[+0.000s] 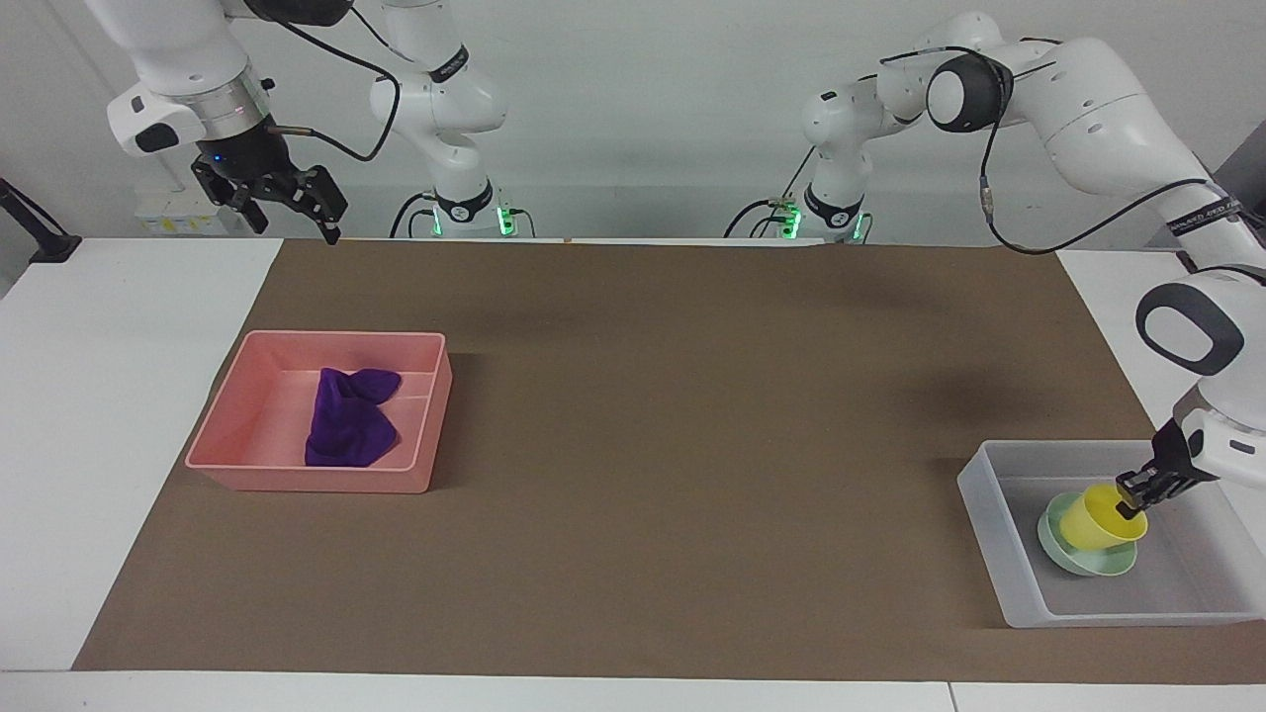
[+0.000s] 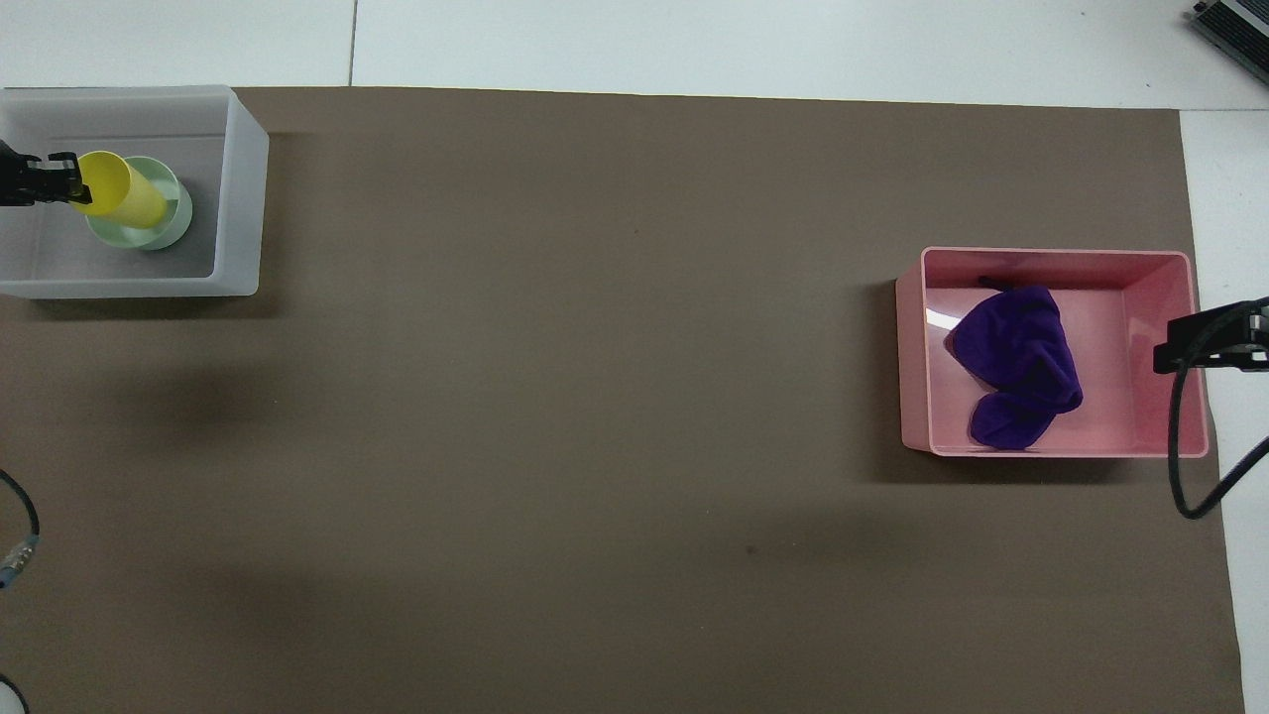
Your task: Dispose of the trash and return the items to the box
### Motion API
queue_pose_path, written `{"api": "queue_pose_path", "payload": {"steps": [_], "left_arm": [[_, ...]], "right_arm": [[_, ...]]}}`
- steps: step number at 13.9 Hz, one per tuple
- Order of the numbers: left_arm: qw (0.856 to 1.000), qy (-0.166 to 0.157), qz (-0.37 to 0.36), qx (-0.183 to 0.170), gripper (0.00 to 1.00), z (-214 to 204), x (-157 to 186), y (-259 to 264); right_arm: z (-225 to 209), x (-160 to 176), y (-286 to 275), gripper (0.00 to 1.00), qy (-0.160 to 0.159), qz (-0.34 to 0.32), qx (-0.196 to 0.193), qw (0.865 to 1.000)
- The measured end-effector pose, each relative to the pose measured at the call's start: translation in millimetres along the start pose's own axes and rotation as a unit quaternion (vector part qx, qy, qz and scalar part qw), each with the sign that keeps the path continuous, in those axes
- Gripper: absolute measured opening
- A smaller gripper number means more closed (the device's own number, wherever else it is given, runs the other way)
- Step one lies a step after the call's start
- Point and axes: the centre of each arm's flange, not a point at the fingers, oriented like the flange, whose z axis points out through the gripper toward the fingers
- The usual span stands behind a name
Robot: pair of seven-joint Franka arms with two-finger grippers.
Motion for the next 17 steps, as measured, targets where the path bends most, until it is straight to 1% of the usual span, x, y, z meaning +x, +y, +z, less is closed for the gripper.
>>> {"api": "queue_pose_path", "payload": {"steps": [1, 3, 4, 6, 8, 10, 11, 13, 14, 15, 16, 17], "left_arm": [[1.0, 0.003, -0.002, 0.001, 0.03, 0, 0, -3], [1.0, 0.023, -0.004, 0.003, 0.03, 6, 1, -5], [1.0, 0.028, -0.004, 0.003, 0.05, 13, -1, -5], [1.0, 0.019, -0.003, 0.002, 0.05, 22, -6, -4], [1.0, 0.01, -0.003, 0.0, 0.07, 22, -8, -3], [1.0, 0.004, 0.004, 0.0, 0.25, 16, -8, -3], [1.0, 0.005, 0.014, 0.0, 0.37, 11, -7, -3], [0.999, 0.012, 0.053, 0.008, 0.58, -4, -5, -2], [0.997, 0.02, 0.075, 0.018, 0.71, -20, -2, 0], [0.995, 0.028, 0.093, 0.024, 0.82, -43, -2, 9], [0.994, 0.031, 0.107, 0.024, 0.98, -65, -3, 23], [0.992, 0.033, 0.119, 0.024, 1.0, -85, -9, 40]], "right_arm": [[0, 0, -2, 1.0, 0.0, -0.002, 0.0, 1.0], [0, 0, -5, 1.0, 0.001, -0.005, 0.0, 1.0], [0, 0, -5, 1.0, 0.001, -0.005, 0.0, 1.0], [-1, 0, -5, 1.0, 0.002, -0.005, 0.0, 1.0], [-1, 0, -5, 1.0, 0.002, -0.005, 0.0, 1.0], [-1, 0, -6, 1.0, 0.002, -0.005, 0.0, 1.0], [-1, 0, -6, 1.0, 0.002, -0.005, 0.0, 1.0], [-1, 0, -5, 1.0, 0.002, -0.005, 0.0, 1.0], [-1, 0, -5, 1.0, 0.002, -0.005, 0.0, 1.0], [-1, 0, -5, 1.0, 0.002, -0.005, 0.0, 1.0], [-1, 0, -5, 1.0, 0.002, -0.005, 0.0, 1.0], [-1, 0, -5, 1.0, 0.002, -0.005, 0.0, 1.0]]}}
